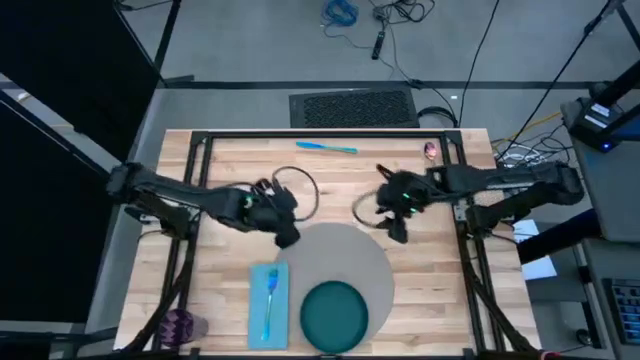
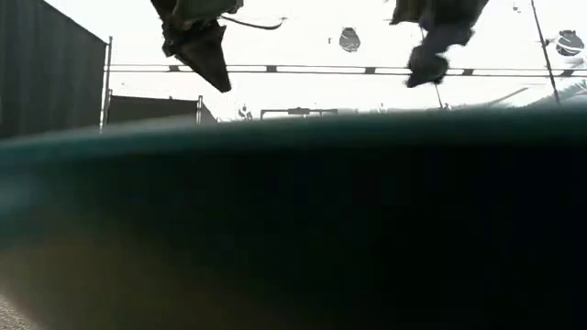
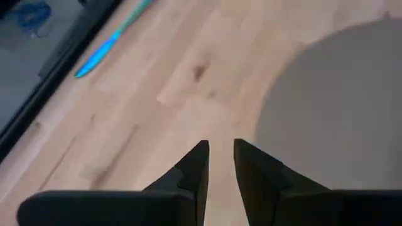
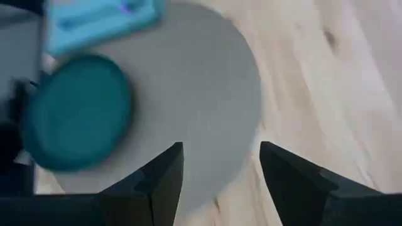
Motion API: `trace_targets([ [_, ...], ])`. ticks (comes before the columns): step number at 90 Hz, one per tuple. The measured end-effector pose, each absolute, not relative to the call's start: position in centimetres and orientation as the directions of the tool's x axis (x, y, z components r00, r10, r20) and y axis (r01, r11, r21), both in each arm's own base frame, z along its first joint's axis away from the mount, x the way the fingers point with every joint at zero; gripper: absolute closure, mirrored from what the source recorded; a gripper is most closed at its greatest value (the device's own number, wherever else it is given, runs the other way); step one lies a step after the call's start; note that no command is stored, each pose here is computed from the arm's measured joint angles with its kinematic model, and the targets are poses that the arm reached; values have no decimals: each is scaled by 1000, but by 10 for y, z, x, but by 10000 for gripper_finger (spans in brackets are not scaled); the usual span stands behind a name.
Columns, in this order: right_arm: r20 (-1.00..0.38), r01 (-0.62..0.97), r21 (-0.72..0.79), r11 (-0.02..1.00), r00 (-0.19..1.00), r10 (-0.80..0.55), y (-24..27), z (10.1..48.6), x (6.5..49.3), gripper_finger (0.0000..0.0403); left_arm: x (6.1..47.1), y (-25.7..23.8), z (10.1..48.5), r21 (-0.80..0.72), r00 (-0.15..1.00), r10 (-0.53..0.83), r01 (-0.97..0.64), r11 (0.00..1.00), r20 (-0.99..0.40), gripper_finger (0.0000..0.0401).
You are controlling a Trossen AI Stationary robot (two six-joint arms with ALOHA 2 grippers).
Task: Set table place
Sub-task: Put the blue table knife to the right of the brown table mat
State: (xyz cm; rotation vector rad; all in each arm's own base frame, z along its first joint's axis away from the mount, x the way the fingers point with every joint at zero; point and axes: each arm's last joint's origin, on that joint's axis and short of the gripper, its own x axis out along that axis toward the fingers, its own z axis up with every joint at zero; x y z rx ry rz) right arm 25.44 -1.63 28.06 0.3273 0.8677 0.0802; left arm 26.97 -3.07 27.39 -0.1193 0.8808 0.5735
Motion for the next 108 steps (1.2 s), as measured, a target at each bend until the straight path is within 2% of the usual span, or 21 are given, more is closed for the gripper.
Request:
trace_targets([
  [9, -691, 44, 350, 936, 686, 227, -54, 273, 278, 209, 261, -14, 263, 101, 541, 433, -536, 838, -721, 340],
  [20, -731, 193, 356, 914, 667, 143, -122, 253, 294, 222, 268, 20, 248, 5, 610, 389, -533, 846, -691, 340],
  [31, -750, 310, 426, 850, 646, 140, -186, 224, 302, 248, 273, 51, 235, -7, 609, 415, -568, 823, -676, 340],
  [40, -780, 367, 428, 826, 612, 132, -222, 204, 309, 265, 272, 68, 229, 18, 591, 431, -575, 818, -682, 340],
  [48, -805, 375, 402, 835, 580, 127, -244, 194, 318, 270, 272, 76, 228, 20, 605, 407, -542, 840, -685, 340],
  [59, -846, 377, 273, 885, 532, 34, -272, 194, 335, 268, 273, 83, 230, 20, 638, 379, -495, 869, -670, 340],
  [78, -904, 291, 221, 931, 420, 84, -300, 189, 350, 264, 273, 86, 230, 25, 661, 337, -434, 901, -670, 340],
  [88, -942, 227, 125, 966, 333, 44, -311, 184, 353, 264, 273, 86, 230, 36, 670, 315, -395, 918, -672, 340],
  [108, -941, 192, 71, 979, 339, 2, -327, 185, 356, 270, 273, 86, 231, 60, 679, 308, -363, 930, -666, 340],
])
